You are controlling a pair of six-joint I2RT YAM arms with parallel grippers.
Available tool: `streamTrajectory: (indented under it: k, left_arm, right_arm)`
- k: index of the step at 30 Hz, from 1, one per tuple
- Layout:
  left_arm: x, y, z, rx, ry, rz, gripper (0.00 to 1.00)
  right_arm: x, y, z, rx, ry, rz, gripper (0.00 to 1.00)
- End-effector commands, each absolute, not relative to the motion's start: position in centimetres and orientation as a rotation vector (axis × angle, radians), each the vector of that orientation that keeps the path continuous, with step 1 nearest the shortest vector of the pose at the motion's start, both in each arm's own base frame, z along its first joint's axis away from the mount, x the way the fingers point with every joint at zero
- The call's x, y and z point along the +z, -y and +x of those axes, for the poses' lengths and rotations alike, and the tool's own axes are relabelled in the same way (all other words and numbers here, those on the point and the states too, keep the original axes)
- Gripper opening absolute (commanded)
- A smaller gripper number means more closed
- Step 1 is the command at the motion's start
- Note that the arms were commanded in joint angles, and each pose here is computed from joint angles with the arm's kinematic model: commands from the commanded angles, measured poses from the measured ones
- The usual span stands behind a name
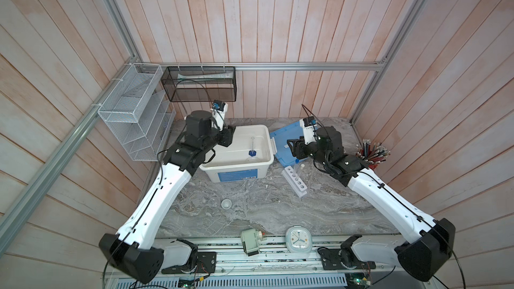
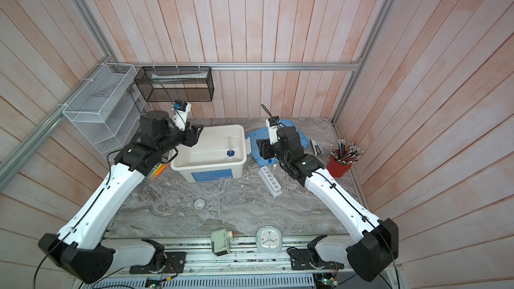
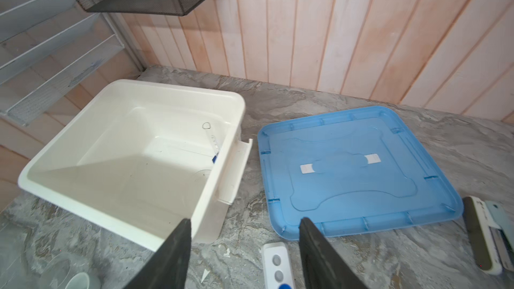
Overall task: Organize the chemistry lab equipment
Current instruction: 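Raise the left gripper from the bin while the right reaches for the white cup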
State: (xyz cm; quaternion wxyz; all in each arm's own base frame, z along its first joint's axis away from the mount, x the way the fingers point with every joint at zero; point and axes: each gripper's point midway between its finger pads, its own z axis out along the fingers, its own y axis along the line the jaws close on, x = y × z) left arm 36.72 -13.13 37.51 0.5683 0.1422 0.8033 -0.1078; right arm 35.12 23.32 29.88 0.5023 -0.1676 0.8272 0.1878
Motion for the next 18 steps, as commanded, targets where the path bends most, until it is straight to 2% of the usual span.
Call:
streamTrajectory:
  k: [1,8,14,18]
  left_arm:
    - [37.1,10.8,35.0,-0.308,-1.814,0.241,0.70]
    - [31.7,5.5,32.1,-0.279,-1.842,-0.043,0.79]
    - [29.2,0.8,31.0,-0.208,-1.810,-0.320,0.82]
    - [28.0,-1.1,29.9,-0.204,-1.779,-0.408,0.82]
  right_arm:
    - [28.5,-25.3,34.0,0.387,-2.056,-0.483,0.64]
    - [23.8,-33.0,29.3,0.346,-2.147,-0.720,0.70]
    - [17.6,-39.5,24.5,0.386,-2.257,-0.927,0.72]
    - [14.3,-42.8,23.2,0.383,-2.319,-1.013,0.71]
